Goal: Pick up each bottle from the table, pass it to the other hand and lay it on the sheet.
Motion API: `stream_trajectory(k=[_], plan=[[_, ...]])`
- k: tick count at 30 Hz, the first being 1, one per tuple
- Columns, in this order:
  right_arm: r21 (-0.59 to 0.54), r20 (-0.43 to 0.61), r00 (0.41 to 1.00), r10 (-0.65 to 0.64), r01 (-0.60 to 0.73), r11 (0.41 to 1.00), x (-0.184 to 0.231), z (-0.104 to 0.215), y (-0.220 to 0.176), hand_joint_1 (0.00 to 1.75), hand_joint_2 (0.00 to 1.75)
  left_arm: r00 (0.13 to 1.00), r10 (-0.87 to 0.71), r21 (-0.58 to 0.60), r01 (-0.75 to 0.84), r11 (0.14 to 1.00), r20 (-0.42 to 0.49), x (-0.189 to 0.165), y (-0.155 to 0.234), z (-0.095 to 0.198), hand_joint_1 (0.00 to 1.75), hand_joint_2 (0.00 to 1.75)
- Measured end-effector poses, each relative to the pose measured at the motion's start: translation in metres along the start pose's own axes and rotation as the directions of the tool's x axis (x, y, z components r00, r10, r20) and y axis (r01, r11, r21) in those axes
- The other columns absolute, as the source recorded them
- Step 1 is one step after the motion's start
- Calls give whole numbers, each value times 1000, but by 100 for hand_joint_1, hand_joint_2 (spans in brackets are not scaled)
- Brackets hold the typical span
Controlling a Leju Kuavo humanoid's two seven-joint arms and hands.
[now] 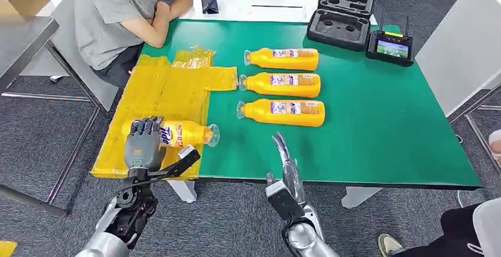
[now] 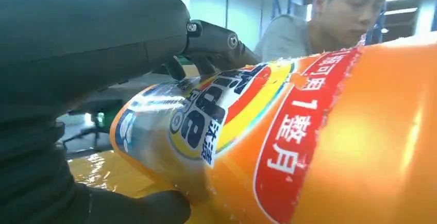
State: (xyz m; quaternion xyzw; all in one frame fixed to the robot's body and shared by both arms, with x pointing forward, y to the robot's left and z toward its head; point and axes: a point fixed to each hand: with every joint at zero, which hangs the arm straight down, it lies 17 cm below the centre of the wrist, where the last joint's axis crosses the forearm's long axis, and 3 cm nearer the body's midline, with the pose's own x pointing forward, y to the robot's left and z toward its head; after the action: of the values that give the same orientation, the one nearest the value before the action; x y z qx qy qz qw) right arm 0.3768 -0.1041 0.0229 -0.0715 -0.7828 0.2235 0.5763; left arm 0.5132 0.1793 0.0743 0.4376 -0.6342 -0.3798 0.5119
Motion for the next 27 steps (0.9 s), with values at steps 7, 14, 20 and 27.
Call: stream_trajectory(k=[7,14,20,27], plan=[[-1,3,1000,-10,10,1000,2,-4,1,0,0,1000,-16,-68,15,998,-11,-7,-18,2,175,175],[-10,7,1000,-21,22,1000,5,-10,-1,0,0,998,-46,-133,40,990,-38,-15,-32,1,171,175],[-13,2,1000,-27,27,1000,5,-10,0,0,0,997,-62,-184,54,981,-40,-16,-41,-1,152,175],[-17,-2,1000,-31,31,999,4,-10,-1,0,0,997,-66,-224,56,973,-40,-15,-48,-1,58,175]])
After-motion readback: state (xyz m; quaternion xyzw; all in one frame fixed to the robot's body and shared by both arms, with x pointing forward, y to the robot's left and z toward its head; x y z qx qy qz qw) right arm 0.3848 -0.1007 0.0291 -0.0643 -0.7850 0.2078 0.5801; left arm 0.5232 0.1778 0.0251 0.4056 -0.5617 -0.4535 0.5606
